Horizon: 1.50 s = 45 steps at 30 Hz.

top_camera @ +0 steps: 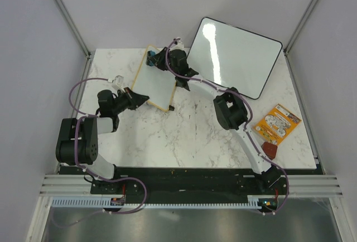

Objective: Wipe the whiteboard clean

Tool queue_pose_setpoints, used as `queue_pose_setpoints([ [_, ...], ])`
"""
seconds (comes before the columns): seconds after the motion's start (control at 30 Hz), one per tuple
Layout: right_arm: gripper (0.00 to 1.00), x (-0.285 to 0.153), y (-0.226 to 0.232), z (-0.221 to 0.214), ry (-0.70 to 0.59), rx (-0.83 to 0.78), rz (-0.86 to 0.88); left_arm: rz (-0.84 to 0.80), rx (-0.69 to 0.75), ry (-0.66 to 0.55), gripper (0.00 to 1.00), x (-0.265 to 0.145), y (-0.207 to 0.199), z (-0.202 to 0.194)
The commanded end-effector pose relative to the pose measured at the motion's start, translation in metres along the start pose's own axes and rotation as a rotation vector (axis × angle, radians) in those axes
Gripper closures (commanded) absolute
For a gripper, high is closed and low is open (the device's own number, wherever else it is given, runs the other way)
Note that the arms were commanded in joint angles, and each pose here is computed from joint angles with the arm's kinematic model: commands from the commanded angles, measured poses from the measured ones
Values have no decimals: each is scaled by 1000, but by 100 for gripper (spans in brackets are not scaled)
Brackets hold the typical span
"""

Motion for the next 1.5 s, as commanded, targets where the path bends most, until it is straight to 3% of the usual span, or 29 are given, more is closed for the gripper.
queue_pose_setpoints([
  [0.0, 100, 20, -28, -18, -78, 11, -59, -128, 166, 107, 98, 4, -14, -25],
  [0.23, 100, 30, -43, -5, -197, -33, -130, -131, 170, 108, 98, 4, -15, -26],
  [0.43, 100, 33, -50, -6, -217, -37, -132, -132, 171, 109, 98, 4, -15, -26],
  [0.73, 100, 2, -15, -70, 60, -257, -85, -133, 170, 110, 98, 4, -15, -26],
  [0.97, 100, -27, -15, -108, 193, -271, -123, -133, 172, 111, 98, 4, -16, -26],
  [1.1, 100, -22, -23, -98, 138, -265, -159, -133, 173, 110, 98, 4, -16, -26],
  [1.33, 100, 4, -53, -36, -71, -141, -213, -134, 172, 112, 98, 4, -16, -26],
  [1.47, 100, 15, -77, -22, -100, -80, -238, -134, 172, 113, 98, 5, -16, -26],
])
Point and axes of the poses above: each gripper's point midway between its finger pads, its own x axis out along the fingers, its own y axis along the line the jaws close on, z = x × y, the point moved 7 cm from there along -x, back along the fingers, and after that the axes turned 11 degrees about x, right-handed, at the moved point
